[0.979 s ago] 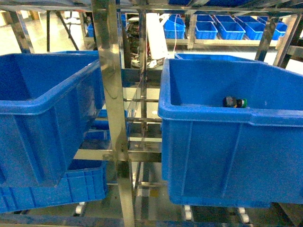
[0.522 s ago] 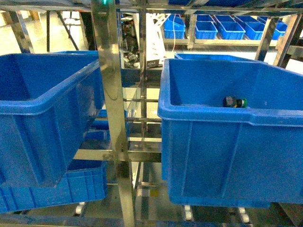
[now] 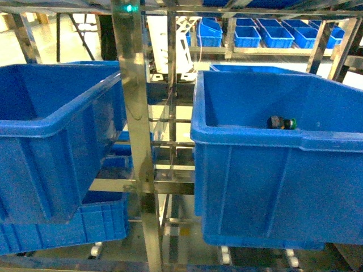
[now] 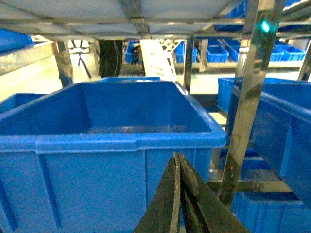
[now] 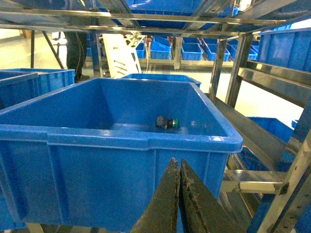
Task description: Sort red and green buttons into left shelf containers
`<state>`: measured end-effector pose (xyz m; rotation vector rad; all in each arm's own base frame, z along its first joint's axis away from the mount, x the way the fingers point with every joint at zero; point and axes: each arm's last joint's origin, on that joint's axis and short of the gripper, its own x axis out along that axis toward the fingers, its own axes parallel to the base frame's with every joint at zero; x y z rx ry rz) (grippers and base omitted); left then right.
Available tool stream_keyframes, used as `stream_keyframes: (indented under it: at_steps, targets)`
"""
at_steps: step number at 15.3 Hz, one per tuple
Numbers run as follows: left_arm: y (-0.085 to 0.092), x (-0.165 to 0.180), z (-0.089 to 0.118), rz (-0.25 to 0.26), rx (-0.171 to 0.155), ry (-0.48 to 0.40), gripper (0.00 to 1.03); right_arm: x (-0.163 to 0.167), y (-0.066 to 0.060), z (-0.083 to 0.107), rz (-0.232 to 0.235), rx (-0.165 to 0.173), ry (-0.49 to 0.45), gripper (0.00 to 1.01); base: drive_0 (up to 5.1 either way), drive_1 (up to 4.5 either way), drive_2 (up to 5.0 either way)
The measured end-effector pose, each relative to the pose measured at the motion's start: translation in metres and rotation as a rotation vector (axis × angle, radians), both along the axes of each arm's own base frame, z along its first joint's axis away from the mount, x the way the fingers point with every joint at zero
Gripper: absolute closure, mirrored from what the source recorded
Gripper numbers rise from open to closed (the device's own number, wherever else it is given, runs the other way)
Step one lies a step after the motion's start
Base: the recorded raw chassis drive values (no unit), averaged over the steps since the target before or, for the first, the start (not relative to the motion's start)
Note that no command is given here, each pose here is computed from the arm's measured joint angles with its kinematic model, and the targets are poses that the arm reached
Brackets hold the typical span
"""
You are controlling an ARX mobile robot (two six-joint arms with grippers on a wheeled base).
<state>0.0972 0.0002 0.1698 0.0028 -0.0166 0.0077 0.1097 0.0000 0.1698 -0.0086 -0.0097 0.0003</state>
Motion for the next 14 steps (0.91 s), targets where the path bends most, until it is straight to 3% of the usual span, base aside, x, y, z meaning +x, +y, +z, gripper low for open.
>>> stream_keyframes:
  at_steps: [3,4,7,8,14]
  targets:
    - [0.000,0.000,-0.003,-0.007,-0.001,0.019,1.01,-0.010,0.000,-0.006,0.000,0.000,0.050,0.99,0.0,0.00,0.0]
    - [0.000,0.000,-0.003,-0.006,-0.001,0.018,1.01,-0.013,0.000,0.000,0.002,0.000,-0.015,0.99,0.0,0.00,0.0]
    - [0.000,0.000,-0.003,-0.007,-0.001,0.018,1.01,-0.012,0.000,-0.003,0.000,0.000,0.007,0.99,0.0,0.00,0.0]
    - [0.000,0.000,-0.002,-0.007,-0.002,0.016,0.94,-0.012,0.000,-0.003,0.000,0.000,0.008,0.92,0.0,0.00,0.0]
    - [0.000,0.000,-0.003,-0.007,-0.002,0.016,0.16,-0.012,0.000,-0.003,0.000,0.000,0.007,0.14,0.0,0.00,0.0]
